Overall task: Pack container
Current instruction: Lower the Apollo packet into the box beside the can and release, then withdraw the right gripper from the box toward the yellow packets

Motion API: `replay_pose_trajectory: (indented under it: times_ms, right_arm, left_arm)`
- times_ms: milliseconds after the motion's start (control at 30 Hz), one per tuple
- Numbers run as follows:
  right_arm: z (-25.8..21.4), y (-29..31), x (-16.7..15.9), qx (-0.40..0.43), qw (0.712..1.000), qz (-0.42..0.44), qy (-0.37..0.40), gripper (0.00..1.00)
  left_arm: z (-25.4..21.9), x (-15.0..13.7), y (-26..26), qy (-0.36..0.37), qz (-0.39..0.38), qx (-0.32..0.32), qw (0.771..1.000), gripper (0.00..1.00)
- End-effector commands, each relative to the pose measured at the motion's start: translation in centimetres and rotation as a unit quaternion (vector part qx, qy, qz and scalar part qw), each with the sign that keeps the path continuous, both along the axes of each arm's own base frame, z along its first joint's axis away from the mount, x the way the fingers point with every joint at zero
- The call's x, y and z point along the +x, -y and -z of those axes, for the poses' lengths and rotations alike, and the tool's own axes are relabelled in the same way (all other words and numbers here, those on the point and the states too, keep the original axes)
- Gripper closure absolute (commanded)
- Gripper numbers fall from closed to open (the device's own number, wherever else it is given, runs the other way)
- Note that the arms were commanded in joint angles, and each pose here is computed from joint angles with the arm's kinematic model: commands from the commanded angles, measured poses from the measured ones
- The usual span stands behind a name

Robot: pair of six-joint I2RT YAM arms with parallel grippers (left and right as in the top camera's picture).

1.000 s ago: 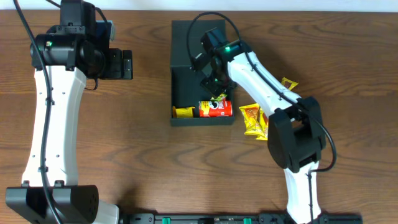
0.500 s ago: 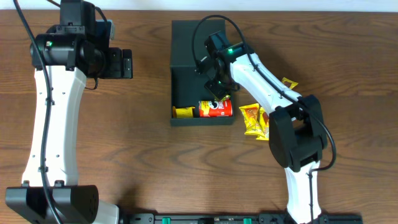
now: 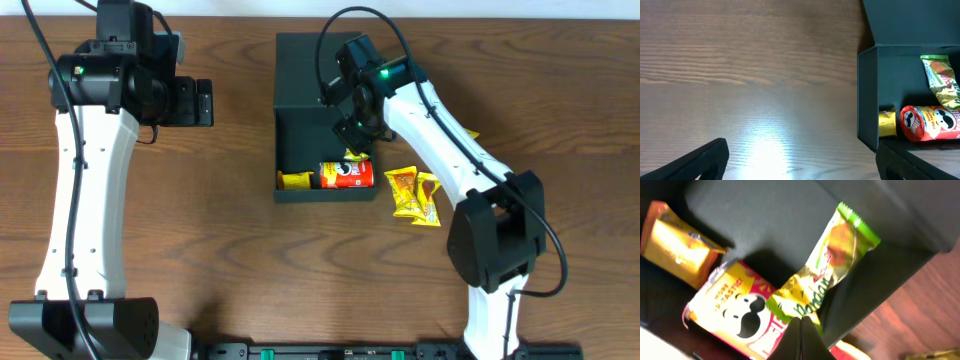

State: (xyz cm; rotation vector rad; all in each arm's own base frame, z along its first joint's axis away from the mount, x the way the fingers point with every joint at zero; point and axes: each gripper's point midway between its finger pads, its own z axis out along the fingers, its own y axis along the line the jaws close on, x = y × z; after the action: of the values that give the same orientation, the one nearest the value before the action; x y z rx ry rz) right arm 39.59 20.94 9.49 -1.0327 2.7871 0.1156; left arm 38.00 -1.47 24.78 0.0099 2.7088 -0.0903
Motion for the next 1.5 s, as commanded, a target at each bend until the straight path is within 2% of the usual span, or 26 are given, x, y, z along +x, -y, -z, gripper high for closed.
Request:
replay_pose_trajectory:
  times_ms: [0, 633, 1233, 1467]
  right_arm:
    - [-0.4, -0.3, -0.2, 0.000, 1.000, 0.004, 0.000, 0.99]
    - [6.4, 1.1, -3.1, -0.032, 0.997, 0.003, -0.063, 0.99]
    - [7.8, 0.9, -2.4, -0.027, 0.999, 0.003, -0.044, 0.99]
    - [6.1, 0.3, -1.3, -0.017, 0.999, 0.007, -0.028, 0.99]
  left_arm:
    - [0.0, 0.2, -0.5, 0.001, -0.003, 0.008, 1.000, 0.05]
    - [0.0, 0.3, -0.4, 0.003, -0.002, 0.007, 1.000, 0.05]
    - [0.0, 0.3, -0.4, 0.002, -0.002, 0.006, 1.000, 0.05]
    - [0.0, 0.3, -0.4, 0.002, -0.002, 0.006, 1.000, 0.05]
